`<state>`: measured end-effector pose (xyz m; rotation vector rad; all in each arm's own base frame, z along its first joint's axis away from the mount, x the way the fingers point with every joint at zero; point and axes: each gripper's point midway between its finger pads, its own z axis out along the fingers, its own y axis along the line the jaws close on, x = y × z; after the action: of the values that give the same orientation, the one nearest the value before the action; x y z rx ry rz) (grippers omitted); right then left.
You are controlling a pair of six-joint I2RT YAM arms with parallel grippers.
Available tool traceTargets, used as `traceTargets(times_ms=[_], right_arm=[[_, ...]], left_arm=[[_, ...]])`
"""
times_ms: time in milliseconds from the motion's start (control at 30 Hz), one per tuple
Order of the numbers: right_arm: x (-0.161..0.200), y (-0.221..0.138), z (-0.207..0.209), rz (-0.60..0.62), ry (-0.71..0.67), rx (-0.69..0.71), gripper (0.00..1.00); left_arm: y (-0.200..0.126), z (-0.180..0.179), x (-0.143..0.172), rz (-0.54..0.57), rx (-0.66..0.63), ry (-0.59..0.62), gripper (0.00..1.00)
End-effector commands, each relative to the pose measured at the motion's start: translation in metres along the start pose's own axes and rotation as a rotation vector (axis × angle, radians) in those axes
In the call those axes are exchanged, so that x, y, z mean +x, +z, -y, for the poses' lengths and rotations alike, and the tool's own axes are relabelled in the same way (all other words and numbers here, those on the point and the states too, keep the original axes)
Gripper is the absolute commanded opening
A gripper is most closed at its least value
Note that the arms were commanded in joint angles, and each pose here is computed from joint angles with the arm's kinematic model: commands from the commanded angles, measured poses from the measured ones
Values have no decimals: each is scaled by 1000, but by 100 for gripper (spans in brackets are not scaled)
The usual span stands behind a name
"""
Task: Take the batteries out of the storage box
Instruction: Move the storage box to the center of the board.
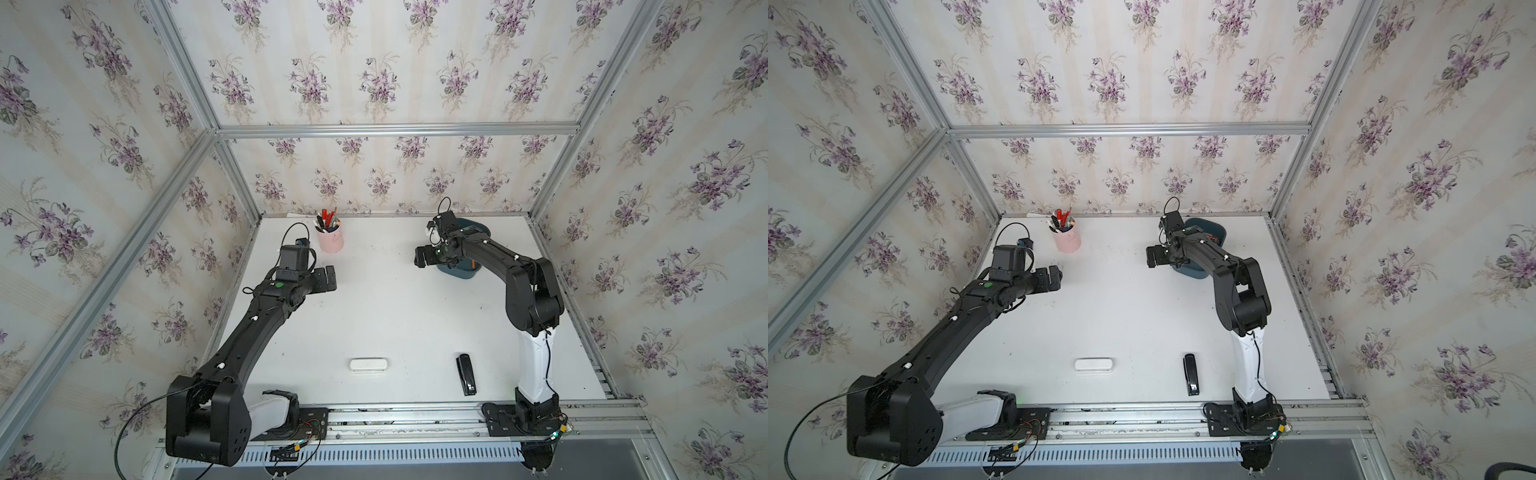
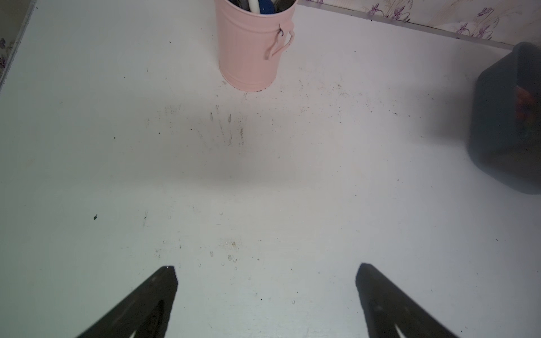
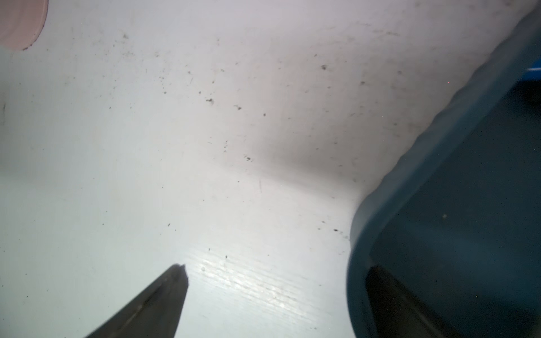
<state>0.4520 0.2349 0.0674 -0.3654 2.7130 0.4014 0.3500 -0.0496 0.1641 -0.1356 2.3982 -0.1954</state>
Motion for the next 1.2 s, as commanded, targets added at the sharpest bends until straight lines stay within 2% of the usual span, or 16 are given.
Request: traceTargets(times_ms=[0,133,167,400,633,733,900,1033,1167], right_arm=[[27,5,-24,-86,-18,-51,100],[48,8,-49,-127,-62,-63,100],[61,10,-70,-149,-96,-75,100],[111,1,-126,-190,-171,-105,100],[159,-22,-152,-220,-177,-129,100],[150,-38,-151,-168,-156,-107,100],[111,-66,-138,-79,-149,-3,100],[82,-84,-98,-38,-42,52,100],[72,-96,-51,-11,48,108,100]], left_arm=[[-5,1,-1,-6,3,-5,100],[-5,-3,0,-4,-21,-6,100],[-6,-4,1,-7,-28,-2,100],[-14,-7,13,-38,-30,-4,100],[-24,-4,26,-61,-5,-12,100],[-24,1,31,-84,17,-10,100],[-22,13,28,-99,46,0,100],[-20,33,21,-110,81,18,100],[-15,57,17,-137,107,55,100]])
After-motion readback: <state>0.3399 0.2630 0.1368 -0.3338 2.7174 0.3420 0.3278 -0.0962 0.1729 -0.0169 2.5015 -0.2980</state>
